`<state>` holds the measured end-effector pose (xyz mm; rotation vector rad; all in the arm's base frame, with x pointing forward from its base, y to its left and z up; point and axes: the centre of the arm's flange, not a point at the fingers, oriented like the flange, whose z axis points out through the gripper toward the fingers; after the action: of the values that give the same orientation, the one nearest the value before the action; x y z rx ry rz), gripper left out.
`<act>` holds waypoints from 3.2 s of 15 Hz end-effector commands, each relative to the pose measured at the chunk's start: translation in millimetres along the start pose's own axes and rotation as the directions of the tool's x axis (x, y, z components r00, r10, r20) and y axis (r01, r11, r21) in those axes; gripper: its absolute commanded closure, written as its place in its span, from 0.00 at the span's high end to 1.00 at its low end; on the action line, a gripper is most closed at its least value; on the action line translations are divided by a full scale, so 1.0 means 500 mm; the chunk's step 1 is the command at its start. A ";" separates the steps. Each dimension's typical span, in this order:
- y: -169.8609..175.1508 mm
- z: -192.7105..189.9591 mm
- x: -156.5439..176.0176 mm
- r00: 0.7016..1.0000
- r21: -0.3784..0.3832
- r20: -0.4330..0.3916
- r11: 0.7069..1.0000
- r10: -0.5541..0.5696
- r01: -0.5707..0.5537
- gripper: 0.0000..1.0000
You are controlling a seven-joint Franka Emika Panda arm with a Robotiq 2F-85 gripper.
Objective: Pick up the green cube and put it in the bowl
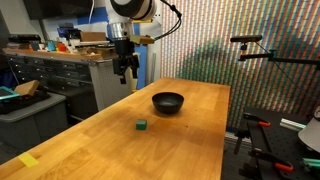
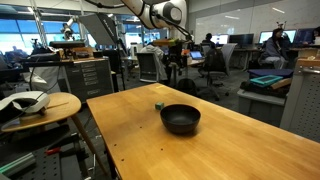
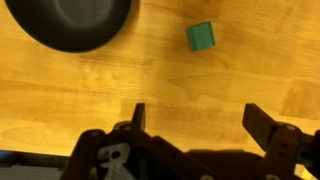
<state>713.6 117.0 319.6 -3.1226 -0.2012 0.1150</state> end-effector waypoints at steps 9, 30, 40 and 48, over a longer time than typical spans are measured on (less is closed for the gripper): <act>0.009 0.062 0.018 0.999 0.089 0.015 0.995 0.049 -0.051 1.00; -0.013 0.266 -0.050 0.982 0.046 0.190 0.999 -0.016 0.007 1.00; -0.035 0.331 -0.080 0.976 0.059 0.181 0.992 -0.117 0.108 1.00; -0.051 0.346 -0.086 0.966 0.080 0.182 0.982 -0.184 0.172 0.50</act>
<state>657.0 135.1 149.6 -3.0199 -0.4057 0.4392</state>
